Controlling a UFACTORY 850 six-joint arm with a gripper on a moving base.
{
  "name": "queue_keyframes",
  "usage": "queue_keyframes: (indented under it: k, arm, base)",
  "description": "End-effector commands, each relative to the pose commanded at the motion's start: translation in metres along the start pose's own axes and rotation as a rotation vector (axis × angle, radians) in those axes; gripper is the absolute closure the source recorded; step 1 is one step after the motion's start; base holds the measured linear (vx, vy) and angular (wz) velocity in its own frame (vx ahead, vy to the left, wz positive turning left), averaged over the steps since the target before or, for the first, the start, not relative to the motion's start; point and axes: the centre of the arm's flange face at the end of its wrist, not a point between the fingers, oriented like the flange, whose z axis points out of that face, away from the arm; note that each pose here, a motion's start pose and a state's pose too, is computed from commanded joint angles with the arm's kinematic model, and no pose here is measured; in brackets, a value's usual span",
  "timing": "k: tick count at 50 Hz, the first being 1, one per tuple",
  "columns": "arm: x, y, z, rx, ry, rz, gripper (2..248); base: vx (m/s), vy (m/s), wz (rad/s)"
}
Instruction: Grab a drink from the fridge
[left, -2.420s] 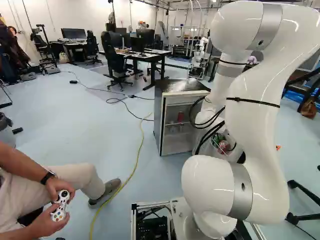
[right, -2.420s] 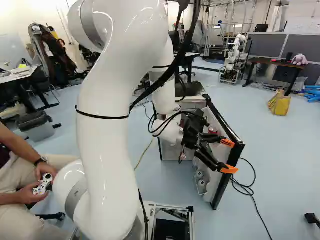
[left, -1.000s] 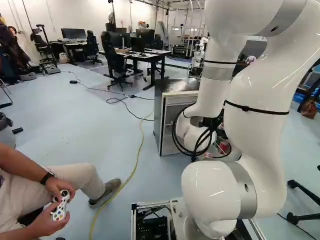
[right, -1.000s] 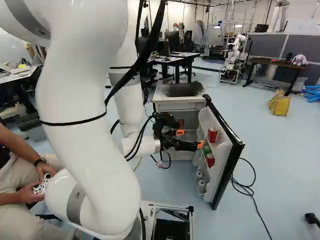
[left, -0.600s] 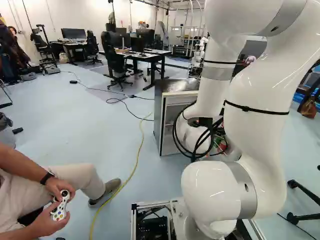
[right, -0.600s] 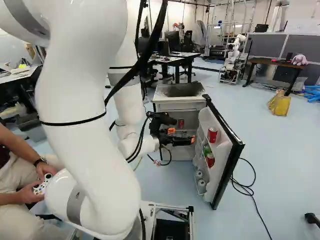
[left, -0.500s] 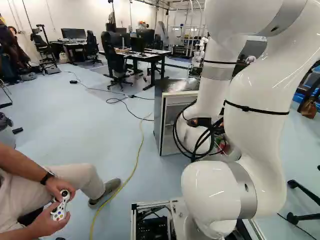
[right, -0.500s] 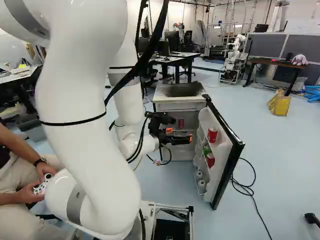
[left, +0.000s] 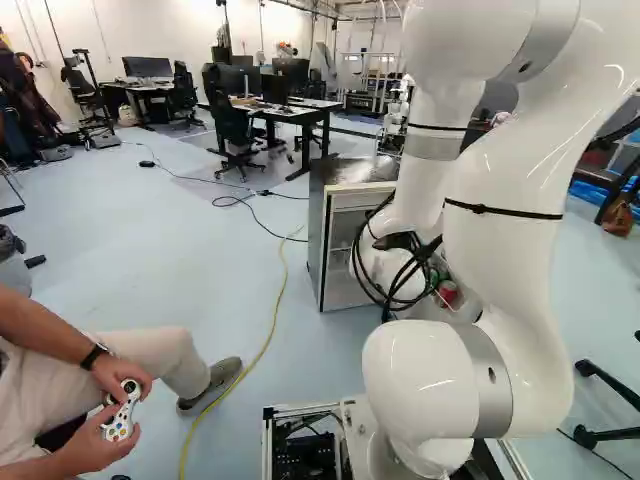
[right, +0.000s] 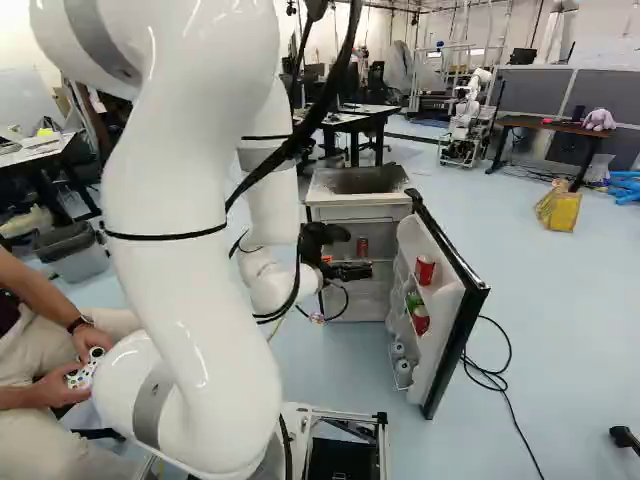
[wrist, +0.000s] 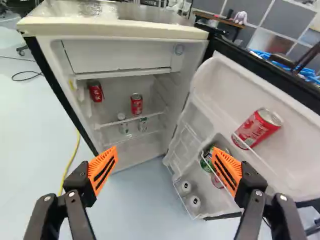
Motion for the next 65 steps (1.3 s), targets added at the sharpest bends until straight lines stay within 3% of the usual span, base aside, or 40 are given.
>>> queue_keyframes:
  k: [23, 39, 65]
  arm:
    - [-0.009, -0.01, 0.057, 0.178, -0.059, -0.071, 3]
    - [-0.018, -0.012, 0.095, 0.268, -0.078, -0.108, 3]
    - [-0.03, -0.01, 0.161, 0.268, -0.073, -0.106, 3]
  base:
    - [0.0, 0.0, 0.0]
    - [0.0, 0.0, 0.0]
    - [0.0, 0.0, 0.0]
